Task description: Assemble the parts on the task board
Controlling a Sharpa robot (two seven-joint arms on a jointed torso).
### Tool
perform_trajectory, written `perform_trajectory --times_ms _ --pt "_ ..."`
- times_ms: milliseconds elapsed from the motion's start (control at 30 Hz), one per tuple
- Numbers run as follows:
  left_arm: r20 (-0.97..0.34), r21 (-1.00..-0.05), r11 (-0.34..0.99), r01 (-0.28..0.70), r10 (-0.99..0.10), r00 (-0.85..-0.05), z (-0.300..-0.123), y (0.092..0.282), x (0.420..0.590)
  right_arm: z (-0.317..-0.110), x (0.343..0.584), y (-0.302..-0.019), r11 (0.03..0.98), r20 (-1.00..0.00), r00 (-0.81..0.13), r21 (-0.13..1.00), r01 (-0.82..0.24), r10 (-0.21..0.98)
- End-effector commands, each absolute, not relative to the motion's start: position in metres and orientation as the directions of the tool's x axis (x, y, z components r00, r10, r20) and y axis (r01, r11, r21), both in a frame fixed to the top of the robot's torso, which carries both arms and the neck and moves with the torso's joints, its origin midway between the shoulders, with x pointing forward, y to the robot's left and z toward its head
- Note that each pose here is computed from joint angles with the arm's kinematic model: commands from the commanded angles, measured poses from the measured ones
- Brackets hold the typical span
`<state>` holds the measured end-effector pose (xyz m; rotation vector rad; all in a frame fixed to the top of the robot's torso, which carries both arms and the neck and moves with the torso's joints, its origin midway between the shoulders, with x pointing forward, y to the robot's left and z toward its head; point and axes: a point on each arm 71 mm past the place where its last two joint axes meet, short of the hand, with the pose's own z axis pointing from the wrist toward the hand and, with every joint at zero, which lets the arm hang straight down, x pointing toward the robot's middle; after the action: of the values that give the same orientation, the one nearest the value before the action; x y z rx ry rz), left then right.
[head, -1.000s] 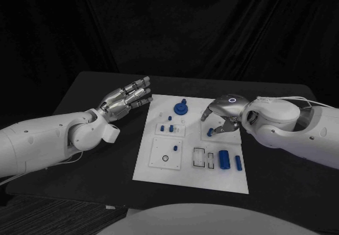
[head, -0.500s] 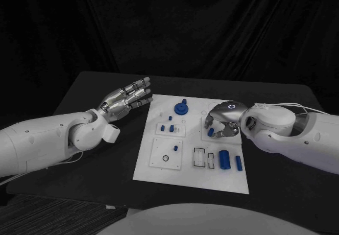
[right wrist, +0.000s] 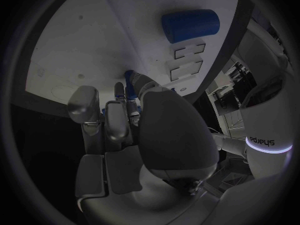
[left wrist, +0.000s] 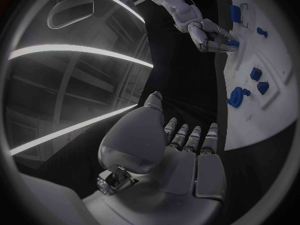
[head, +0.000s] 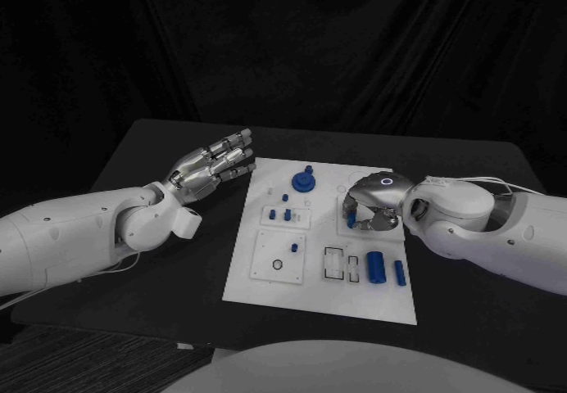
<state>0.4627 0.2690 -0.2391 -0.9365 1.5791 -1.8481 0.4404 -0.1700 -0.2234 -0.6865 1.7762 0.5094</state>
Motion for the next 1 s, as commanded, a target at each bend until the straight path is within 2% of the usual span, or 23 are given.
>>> perform_trajectory --times_ms 33,533,1000 --pt "0.175 -0.981 -0.190 -0.043 -0.763 -0.622 -0.239 0.267 0.462 -0.222 0.439 -0.168 0.724 -0.964 -0.199 0.011 -0.690 -0.174" --pt "0.178 -0.981 -0.185 -0.054 -0.761 -0.624 -0.241 0.267 0.463 -0.220 0.437 -0.169 0.723 -0.968 -0.192 0.016 -0.691 -0.163" --pt "0.184 -0.981 -0.178 -0.072 -0.761 -0.623 -0.247 0.269 0.461 -0.207 0.429 -0.175 0.733 -0.980 -0.157 0.020 -0.680 -0.119"
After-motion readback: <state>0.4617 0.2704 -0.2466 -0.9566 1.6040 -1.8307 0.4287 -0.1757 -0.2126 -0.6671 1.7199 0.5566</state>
